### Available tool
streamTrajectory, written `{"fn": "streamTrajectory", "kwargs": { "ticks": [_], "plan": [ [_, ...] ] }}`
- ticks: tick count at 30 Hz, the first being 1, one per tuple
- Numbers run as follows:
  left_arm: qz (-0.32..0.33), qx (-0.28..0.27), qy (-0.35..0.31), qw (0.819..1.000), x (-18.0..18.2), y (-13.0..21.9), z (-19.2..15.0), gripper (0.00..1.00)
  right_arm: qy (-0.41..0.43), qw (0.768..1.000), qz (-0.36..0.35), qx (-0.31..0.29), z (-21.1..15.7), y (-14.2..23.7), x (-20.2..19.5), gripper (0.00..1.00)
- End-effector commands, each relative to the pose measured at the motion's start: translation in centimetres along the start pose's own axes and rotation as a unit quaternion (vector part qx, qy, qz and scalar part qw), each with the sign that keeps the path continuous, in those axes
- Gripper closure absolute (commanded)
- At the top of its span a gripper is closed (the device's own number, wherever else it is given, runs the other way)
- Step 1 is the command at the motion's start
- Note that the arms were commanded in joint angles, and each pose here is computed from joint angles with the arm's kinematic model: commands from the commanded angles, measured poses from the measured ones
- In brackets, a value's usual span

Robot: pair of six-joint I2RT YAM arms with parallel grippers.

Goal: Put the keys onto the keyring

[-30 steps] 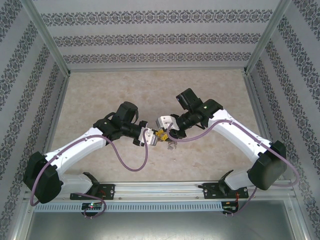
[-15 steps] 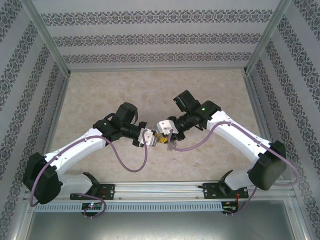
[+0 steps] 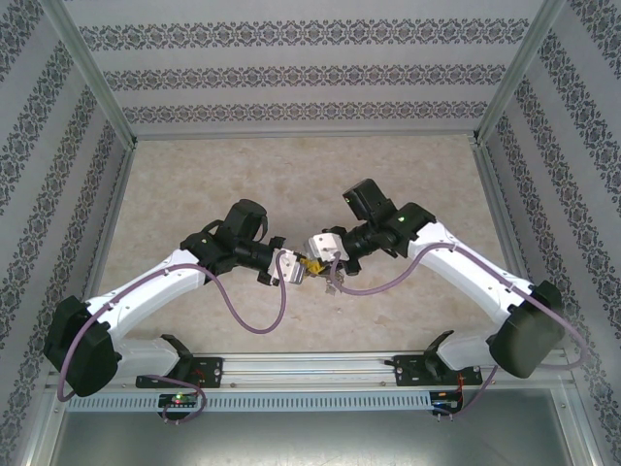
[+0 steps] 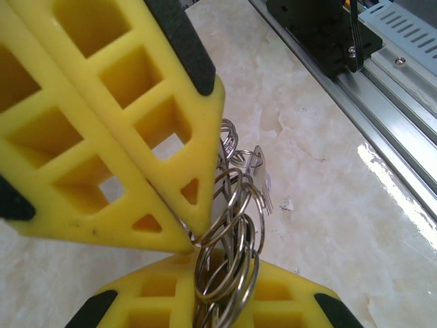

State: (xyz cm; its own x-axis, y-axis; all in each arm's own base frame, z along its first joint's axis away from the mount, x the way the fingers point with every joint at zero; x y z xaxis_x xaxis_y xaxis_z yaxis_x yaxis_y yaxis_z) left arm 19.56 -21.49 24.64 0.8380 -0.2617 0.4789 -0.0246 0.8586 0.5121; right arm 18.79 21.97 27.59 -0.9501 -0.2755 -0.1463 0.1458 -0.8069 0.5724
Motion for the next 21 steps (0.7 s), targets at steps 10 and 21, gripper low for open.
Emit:
{"fn": "streamTrajectory", "kwargs": {
  "ticks": [10, 21],
  "plan": [
    [0.015, -0.036, -0.067, 0.997, 0.5, 1.8, 2.7, 1.00, 0.017, 1.000, 0.009, -0.023, 0.4, 1.4, 2.2, 0.74],
    [0.005, -0.011, -0.086, 0.996, 0.3, 1.8, 2.2, 1.00, 0.017, 1.000, -0.004, 0.000, 1.0, 1.9, 1.5, 0.71]
  ]
}}
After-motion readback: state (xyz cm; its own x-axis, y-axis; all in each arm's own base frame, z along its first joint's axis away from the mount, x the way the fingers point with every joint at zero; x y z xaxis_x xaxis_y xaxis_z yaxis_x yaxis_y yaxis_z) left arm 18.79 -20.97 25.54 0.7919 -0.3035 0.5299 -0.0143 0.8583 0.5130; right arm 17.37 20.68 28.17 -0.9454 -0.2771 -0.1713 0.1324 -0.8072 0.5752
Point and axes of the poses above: each hand's point on the last joint's axis, 136 mm out from that joint toward the fingers, its own y axis back along the fingers, its own x axis along the line the jaws close on, z = x × y, the point moved 9 cm from there along y, back along the fingers, and after that the axes turned 4 degrees about -y, right-handed, at the moved point
